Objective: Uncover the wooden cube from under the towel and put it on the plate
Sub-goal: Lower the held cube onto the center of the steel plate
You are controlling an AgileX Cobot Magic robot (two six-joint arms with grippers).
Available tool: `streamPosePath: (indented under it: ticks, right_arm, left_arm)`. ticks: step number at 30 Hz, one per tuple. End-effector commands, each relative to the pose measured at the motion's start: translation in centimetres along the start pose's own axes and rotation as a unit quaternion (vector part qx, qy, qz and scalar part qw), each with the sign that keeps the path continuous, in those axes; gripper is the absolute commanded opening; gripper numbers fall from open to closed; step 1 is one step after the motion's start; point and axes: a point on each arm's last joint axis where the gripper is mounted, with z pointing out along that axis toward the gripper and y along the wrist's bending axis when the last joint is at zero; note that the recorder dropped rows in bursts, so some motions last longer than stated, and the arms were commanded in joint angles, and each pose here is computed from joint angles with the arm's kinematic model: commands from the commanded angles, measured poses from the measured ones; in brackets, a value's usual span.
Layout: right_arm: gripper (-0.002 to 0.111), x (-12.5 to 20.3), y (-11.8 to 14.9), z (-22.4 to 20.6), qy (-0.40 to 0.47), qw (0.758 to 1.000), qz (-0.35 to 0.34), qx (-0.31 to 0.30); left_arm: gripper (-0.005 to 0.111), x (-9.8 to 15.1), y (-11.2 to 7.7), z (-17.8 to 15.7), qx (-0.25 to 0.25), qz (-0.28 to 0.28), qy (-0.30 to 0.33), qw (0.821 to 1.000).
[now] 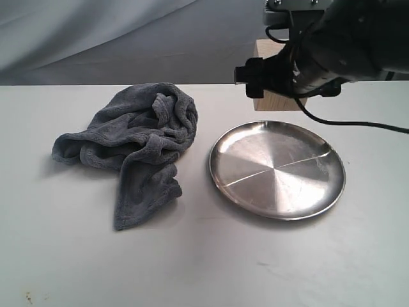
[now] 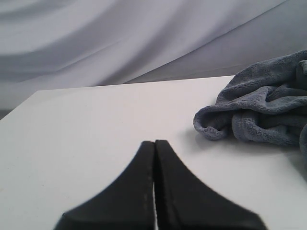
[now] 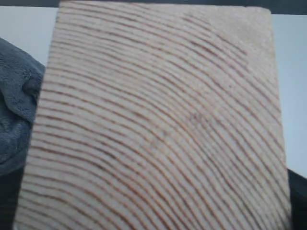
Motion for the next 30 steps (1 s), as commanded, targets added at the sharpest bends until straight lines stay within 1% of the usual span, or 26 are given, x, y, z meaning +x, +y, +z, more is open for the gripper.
streamPosePath:
  ticks: [1, 7, 15, 21, 30]
  right_arm:
    - [0.01, 1.7, -0.8, 0.4, 0.005, 1.0, -0.016, 0.0]
    - [0.01, 5.1, -1.4, 1.6, 0.044, 0.999, -0.029, -0.001]
    - [0.01, 7.8, -1.8, 2.3, 0.072, 0.997, -0.024, -0.008]
    - [0.01, 10.0, -1.9, 2.7, 0.081, 0.996, -0.024, -0.038]
    - [0.01, 9.6, -1.2, 2.9, 0.043, 0.995, -0.047, -0.073]
  left_arm:
    - [0.0, 0.1, -0.1, 0.0, 0.003, -0.005, 0.0, 1.0]
    - [0.0, 0.1, -0.1, 0.0, 0.003, -0.005, 0.0, 1.0]
    - [0.0, 0.1, -0.1, 0.0, 0.003, -0.005, 0.0, 1.0]
    - [0.0, 0.1, -0.1, 0.0, 0.003, -0.005, 0.0, 1.0]
    - [0.0, 0.1, -0.1, 0.0, 0.003, -0.005, 0.0, 1.0]
